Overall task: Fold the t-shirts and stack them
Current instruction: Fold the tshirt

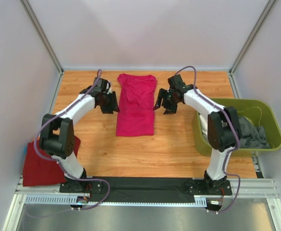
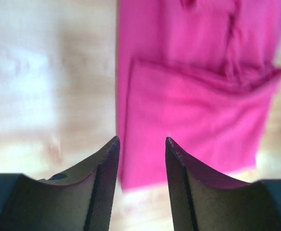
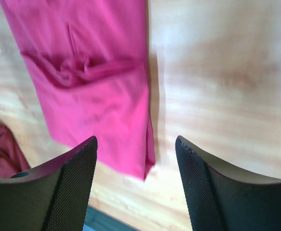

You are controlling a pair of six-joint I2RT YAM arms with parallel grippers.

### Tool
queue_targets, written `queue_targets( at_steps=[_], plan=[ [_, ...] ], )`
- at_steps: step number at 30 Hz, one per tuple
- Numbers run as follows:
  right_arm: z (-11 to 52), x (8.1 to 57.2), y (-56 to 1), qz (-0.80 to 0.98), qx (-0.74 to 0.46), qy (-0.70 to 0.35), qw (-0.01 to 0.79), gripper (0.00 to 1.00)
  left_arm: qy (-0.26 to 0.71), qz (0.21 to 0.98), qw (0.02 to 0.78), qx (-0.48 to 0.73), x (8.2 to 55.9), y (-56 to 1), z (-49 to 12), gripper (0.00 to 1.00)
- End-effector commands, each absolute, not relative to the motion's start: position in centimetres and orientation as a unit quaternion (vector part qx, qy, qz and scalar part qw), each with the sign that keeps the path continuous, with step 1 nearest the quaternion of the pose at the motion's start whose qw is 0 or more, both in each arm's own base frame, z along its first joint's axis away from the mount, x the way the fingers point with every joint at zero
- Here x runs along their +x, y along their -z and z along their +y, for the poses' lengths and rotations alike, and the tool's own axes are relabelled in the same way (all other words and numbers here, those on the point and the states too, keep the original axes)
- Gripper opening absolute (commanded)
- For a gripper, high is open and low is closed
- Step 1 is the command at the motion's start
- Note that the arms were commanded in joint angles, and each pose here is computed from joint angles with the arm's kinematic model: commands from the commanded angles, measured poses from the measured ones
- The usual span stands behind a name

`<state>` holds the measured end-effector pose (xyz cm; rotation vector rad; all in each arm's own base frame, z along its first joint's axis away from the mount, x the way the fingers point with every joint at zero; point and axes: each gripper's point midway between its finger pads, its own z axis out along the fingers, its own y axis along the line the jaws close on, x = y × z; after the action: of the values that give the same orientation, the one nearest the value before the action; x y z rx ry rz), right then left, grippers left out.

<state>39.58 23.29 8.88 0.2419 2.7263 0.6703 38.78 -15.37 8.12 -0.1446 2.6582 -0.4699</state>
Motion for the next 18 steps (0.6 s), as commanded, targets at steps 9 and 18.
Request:
queue_targets(
  at_steps=[9,18],
  plan=[
    [25.6,30.3,-7.8,0.958,0.06,-0.256,0.112,0.67,0.236,0.957,0.137,-0.099,28.5,-6.2,-15.6,0.52],
    [27.0,27.5,-4.4,0.965,0.062,-0.241,0.087,0.63,0.244,0.955,0.117,-0.122,26.8,-4.9,-15.8,0.52]
  ],
)
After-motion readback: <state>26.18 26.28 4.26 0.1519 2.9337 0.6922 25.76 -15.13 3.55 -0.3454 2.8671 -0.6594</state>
